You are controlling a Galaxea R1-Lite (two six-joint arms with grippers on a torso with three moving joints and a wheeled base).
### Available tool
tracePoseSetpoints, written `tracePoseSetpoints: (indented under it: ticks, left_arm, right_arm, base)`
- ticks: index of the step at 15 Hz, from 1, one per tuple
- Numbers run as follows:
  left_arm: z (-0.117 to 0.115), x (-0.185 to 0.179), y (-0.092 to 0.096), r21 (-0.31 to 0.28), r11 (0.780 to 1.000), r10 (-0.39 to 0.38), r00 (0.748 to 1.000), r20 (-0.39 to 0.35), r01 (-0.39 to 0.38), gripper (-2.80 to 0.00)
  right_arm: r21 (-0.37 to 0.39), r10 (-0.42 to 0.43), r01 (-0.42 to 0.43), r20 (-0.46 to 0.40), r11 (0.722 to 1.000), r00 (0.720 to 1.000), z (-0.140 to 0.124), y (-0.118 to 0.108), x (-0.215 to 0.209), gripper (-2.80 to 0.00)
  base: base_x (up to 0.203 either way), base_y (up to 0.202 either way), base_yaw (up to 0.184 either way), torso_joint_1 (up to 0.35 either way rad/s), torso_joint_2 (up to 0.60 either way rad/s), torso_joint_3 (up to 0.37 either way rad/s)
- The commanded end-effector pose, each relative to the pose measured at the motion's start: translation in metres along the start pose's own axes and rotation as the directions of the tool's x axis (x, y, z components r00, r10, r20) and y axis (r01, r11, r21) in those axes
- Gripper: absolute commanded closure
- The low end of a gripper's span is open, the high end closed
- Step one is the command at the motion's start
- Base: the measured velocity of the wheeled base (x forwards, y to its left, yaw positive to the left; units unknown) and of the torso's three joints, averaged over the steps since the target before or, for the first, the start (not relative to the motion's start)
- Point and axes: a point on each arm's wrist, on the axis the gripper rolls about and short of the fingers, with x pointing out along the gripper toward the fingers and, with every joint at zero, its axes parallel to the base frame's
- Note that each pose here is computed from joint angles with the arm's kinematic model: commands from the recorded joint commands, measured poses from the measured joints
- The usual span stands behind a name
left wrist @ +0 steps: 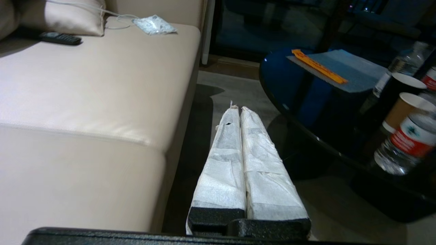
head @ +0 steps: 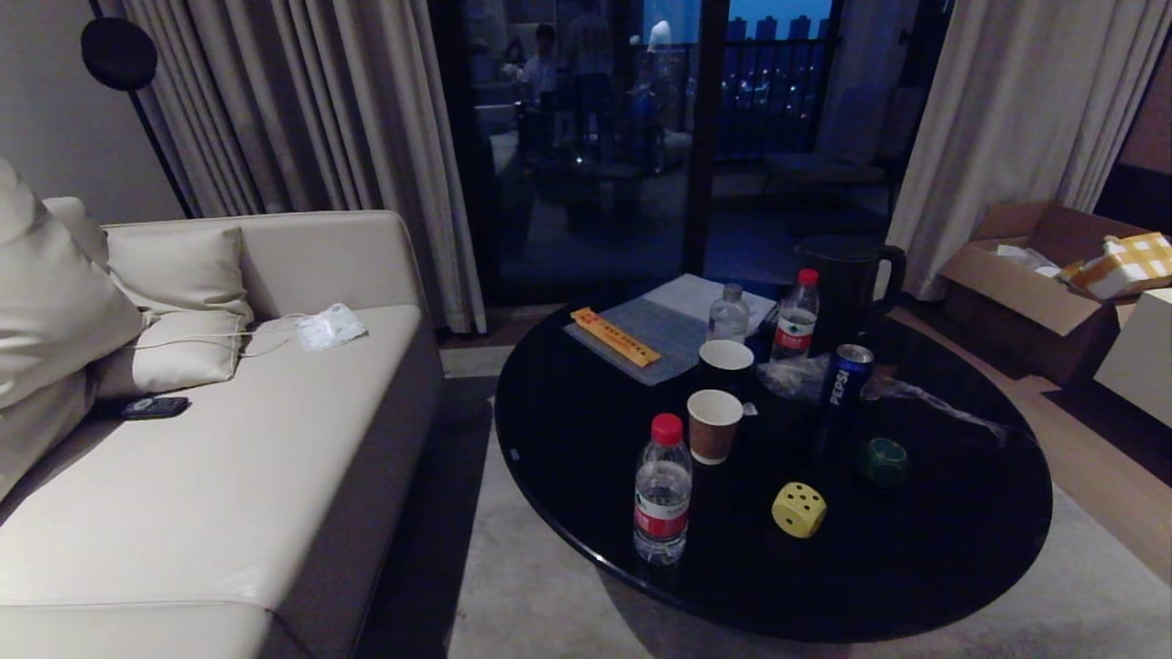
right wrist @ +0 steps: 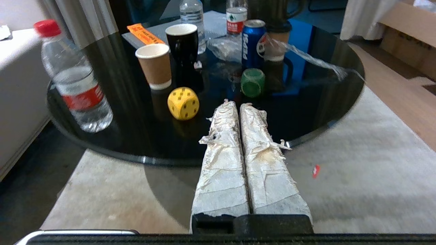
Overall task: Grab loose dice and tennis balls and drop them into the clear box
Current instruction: Pick up toys out of the box
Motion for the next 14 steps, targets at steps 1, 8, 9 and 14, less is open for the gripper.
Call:
tracePoseSetpoints:
  ticks: [1,8,9,14]
  left_arm:
    - [0.0000,0.0000,0.0000,-0.001,1.000,0.000,1.000,0.001,0.000,0.00]
    - [0.0000,0.0000,0.0000,0.000,1.000,0.000,1.000,0.001,0.000,0.00]
    - [0.0000,0.0000,0.0000,0.000,1.000,0.000,1.000,0.001,0.000,0.00]
    - [0.0000,0.0000,0.0000,-0.001,1.000,0.002,1.000,0.001,-0.002,0.00]
  right_arm:
    - [0.000,0.001,-0.001,-0.010,1.000,1.000,-0.0025,0.0000,0.0007,0.00]
    - [0.000,0.001,-0.001,-0.010,1.000,1.000,-0.0025,0.0000,0.0007,0.00]
    - [0.000,0.001,-0.001,-0.010,1.000,1.000,-0.0025,0.0000,0.0007,0.00]
    - [0.002,0.001,-0.001,-0.010,1.000,1.000,-0.0025,0.0000,0.0007,0.00]
  base:
    - [0.187,0.000,-0.003,0.002,0.00,0.007]
    - [0.146,0.000,-0.002,0.001,0.00,0.002]
    - [0.000,0.000,0.000,0.000,0.00,0.000]
    - [0.000,0.000,0.000,0.000,0.00,0.000]
